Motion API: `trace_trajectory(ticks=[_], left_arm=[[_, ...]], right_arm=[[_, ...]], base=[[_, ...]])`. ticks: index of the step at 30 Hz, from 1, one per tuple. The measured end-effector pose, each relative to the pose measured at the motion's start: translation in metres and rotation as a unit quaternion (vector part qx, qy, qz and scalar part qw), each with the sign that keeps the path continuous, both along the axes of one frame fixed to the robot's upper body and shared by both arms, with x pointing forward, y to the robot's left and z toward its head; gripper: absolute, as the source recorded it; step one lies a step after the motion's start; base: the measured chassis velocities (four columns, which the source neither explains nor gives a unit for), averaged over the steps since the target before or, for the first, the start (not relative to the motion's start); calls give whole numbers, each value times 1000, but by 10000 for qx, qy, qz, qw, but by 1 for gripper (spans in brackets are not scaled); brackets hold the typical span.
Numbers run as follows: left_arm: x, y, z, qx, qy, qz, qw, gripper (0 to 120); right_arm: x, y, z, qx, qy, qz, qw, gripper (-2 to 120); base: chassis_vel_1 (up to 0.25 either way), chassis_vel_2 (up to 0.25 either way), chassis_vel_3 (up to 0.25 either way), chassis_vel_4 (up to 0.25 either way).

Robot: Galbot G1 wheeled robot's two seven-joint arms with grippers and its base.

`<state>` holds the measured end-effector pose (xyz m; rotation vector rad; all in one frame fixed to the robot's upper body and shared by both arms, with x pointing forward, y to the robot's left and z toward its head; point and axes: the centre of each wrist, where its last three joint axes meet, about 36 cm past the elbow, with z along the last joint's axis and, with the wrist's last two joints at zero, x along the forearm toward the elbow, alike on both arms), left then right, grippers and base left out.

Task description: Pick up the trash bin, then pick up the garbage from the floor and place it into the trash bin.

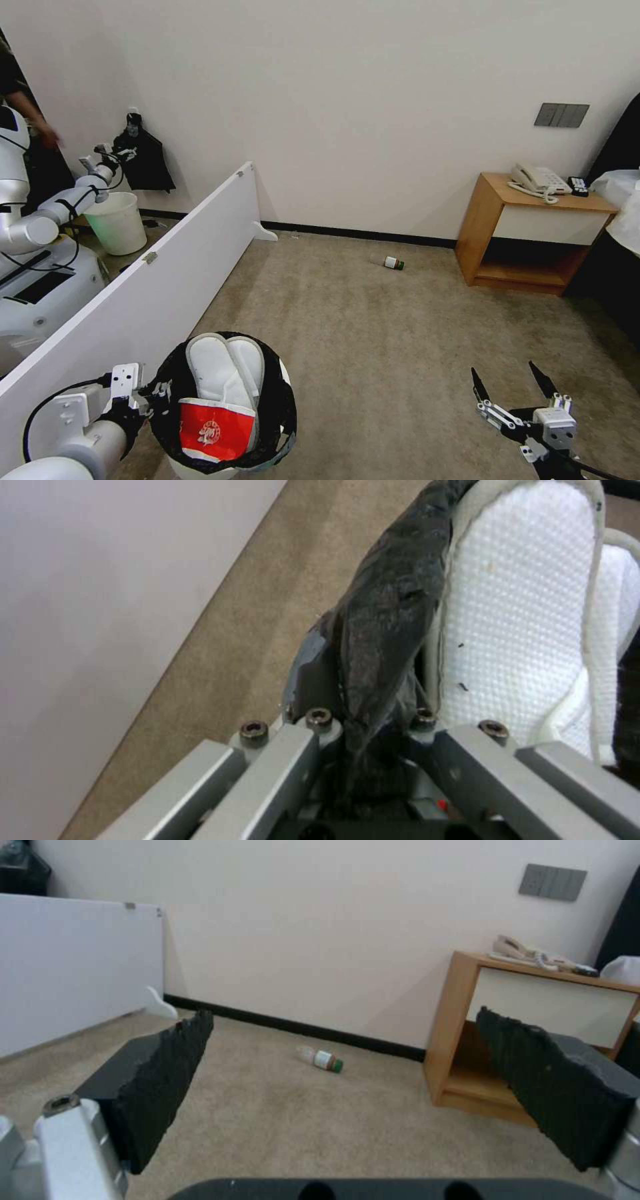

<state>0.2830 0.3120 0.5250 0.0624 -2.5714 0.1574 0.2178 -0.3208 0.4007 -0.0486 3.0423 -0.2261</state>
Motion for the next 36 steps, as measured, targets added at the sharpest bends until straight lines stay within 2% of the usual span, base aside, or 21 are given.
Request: trace_trajectory(ticks=[36], left_arm=[[-2, -3, -1, 2, -1, 29, 10000, 4]], right_arm=[[-2, 5, -2, 86, -4, -13, 10000, 100]], base=[[0, 0, 0, 0]])
